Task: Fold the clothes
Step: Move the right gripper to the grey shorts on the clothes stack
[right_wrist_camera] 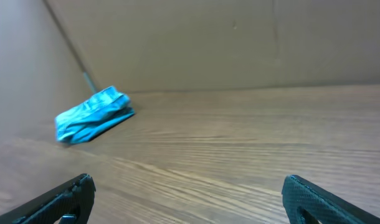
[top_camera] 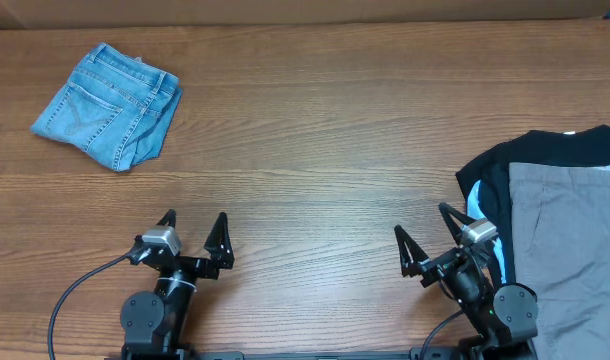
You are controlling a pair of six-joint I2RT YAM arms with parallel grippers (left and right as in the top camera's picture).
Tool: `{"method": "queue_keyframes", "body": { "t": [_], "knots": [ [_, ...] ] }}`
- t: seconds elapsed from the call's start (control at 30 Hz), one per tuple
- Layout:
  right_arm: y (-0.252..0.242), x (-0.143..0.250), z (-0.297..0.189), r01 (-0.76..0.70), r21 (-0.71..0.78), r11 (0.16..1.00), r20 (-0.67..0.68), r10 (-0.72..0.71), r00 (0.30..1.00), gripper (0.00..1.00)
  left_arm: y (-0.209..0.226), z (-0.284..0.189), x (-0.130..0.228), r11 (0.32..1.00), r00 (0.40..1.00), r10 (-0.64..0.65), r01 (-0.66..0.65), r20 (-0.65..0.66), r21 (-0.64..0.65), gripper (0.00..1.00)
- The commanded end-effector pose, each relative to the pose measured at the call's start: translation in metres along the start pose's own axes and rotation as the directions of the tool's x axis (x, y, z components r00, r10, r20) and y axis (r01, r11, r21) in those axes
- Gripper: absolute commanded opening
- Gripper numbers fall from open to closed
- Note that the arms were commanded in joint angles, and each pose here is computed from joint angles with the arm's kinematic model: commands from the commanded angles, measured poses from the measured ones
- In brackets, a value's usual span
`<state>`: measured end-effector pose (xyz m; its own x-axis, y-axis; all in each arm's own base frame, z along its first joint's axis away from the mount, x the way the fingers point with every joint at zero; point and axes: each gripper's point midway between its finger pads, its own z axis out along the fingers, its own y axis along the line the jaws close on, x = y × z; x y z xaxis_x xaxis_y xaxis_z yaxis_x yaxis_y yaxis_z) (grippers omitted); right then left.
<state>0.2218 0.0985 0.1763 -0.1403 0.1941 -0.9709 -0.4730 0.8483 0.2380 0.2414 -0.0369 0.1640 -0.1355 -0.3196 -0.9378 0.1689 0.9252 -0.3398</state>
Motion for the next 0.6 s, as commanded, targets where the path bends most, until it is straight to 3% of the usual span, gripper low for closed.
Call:
{"method": "queue_keyframes", "body": {
  "t": [0.0,0.23,0.43,0.57],
  "knots": [
    [0.021,-0.048,-0.012,0.017,-0.054,0.998,0.079,-0.013,0.997,1.00,-0.032,-0.017,-0.051,0.994,0.996,0.051,-0.058,0.078,0.091,1.00],
    [0.022,-0.065,-0.011,-0.041,-0.002,0.999,-0.068,0.041,0.997,1.00,-0.040,-0.043,-0.108,0.996,0.994,0.088,-0.087,0.072,-0.011,1.00],
    [0.014,-0.067,0.014,-0.119,0.076,0.990,-0.304,0.137,0.943,1.00,-0.046,-0.031,-0.120,0.998,0.990,0.040,-0.047,-0.138,-0.049,1.00],
    [0.010,-0.085,0.035,-0.121,0.116,0.986,-0.443,0.161,0.882,1.00,-0.048,-0.019,-0.130,0.995,0.949,-0.009,-0.022,-0.314,-0.094,1.00]
  ]
}}
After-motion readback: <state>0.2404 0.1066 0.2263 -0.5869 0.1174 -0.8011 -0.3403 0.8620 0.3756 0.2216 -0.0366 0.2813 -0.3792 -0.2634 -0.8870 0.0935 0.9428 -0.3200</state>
